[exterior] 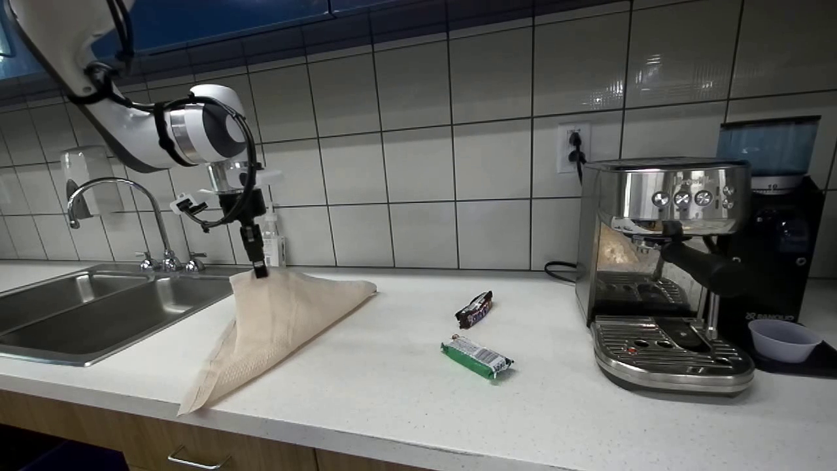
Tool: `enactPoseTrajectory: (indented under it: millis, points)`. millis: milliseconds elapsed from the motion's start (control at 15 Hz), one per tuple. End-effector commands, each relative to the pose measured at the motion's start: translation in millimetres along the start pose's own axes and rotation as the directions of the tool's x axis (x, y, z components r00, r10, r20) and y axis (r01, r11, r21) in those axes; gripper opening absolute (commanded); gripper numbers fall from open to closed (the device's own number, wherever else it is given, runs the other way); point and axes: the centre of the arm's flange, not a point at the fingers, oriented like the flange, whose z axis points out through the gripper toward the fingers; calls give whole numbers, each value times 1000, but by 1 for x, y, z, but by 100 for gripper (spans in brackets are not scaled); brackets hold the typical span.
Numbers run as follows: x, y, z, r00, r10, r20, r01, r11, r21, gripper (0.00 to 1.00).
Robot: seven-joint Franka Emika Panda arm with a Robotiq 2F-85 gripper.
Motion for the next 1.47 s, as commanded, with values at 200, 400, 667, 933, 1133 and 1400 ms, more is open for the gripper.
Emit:
enactPoseTrajectory:
  millis: [200, 400, 667, 933, 1133, 1400]
  points:
    - [-26, -21, -13, 997, 74, 14, -73, 997, -33, 1]
    - [-34, -26, -14, 996, 88, 13, -88, 995, -41, 1]
    - [-39, -31, -11, 994, 111, 22, -109, 992, -62, 1]
    - [-42, -39, -6, 992, 121, 32, -118, 990, -74, 1]
    - [-44, -44, -5, 990, 135, 36, -132, 988, -79, 1]
    - [-48, -47, -5, 988, 152, 36, -148, 986, -80, 1]
